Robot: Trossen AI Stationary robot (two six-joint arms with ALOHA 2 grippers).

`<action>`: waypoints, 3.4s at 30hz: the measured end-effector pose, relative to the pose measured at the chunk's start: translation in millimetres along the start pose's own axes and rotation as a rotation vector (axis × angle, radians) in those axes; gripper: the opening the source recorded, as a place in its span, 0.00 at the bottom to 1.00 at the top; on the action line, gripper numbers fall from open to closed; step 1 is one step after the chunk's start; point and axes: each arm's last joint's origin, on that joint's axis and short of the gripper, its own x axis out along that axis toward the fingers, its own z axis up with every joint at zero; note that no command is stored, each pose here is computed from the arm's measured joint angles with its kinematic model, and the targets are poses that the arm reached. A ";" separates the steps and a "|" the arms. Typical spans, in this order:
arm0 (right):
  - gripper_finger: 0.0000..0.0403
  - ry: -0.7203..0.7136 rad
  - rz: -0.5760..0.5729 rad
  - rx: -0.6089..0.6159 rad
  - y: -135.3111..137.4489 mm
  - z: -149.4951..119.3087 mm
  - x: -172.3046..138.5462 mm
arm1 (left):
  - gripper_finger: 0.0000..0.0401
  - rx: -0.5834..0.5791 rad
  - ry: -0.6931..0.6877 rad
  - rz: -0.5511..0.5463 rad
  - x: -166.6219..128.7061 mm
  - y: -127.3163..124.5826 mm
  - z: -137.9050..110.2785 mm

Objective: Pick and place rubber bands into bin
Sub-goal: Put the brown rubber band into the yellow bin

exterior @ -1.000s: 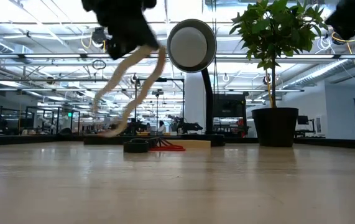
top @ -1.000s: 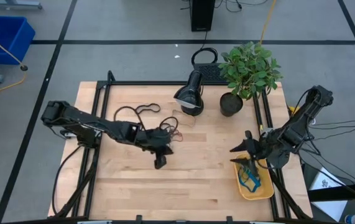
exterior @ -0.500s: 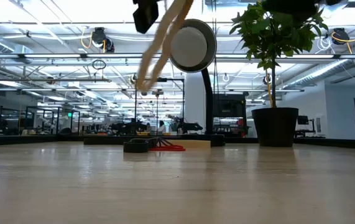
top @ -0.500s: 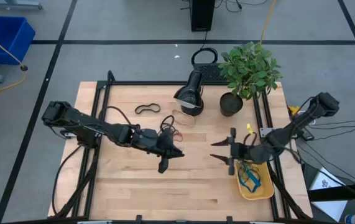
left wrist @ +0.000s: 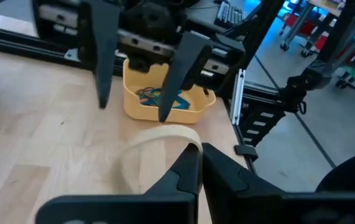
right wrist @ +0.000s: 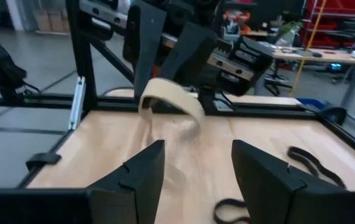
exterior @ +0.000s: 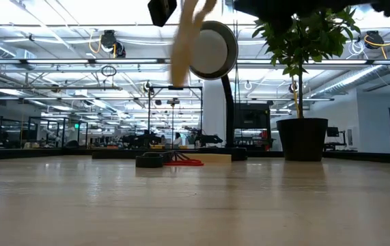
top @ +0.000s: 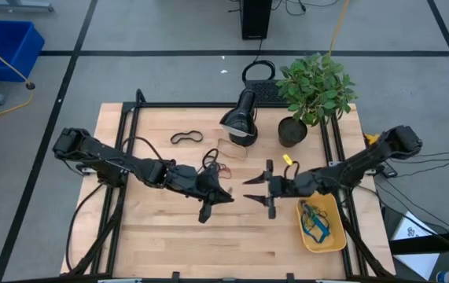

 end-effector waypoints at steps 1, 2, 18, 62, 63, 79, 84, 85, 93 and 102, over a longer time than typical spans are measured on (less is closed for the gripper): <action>0.45 -0.005 0.012 0.003 -1.1 -1.4 2.9 | 0.04 0.005 -0.001 0.000 0.0 -0.1 0.0; 0.45 -0.011 0.021 0.006 -2.4 -2.9 5.8 | 0.03 0.010 -0.001 0.000 0.0 0.0 0.1; 0.43 -0.060 0.068 0.025 -2.9 -5.1 49.7 | 0.04 0.030 -0.006 0.006 0.0 0.3 0.5; 0.00 -0.037 0.050 0.012 -12.6 29.2 19.2 | 0.58 -0.064 0.243 0.040 -2.8 7.0 -22.1; 0.00 -0.030 0.036 0.010 -13.9 32.9 14.0 | 0.58 -0.075 0.271 0.054 -3.5 8.2 -24.8; 0.00 0.245 0.101 0.224 -14.6 52.6 -85.3 | 0.60 -0.170 0.393 0.283 -10.7 30.9 -36.1; 0.00 0.430 0.144 0.458 -12.4 43.3 -114.0 | 0.60 -0.180 0.386 0.299 -10.9 37.0 -34.0; 0.00 0.469 0.158 0.500 -11.6 41.4 -118.5 | 0.60 -0.182 0.384 0.303 -11.0 38.5 -33.5; 0.00 0.768 0.347 0.752 -0.3 34.1 -146.4 | 0.60 -0.201 0.371 0.336 -11.8 50.8 -29.4; 0.00 1.006 0.348 0.799 5.3 23.1 -168.8 | 0.60 -0.214 0.360 0.354 -12.5 58.3 -26.9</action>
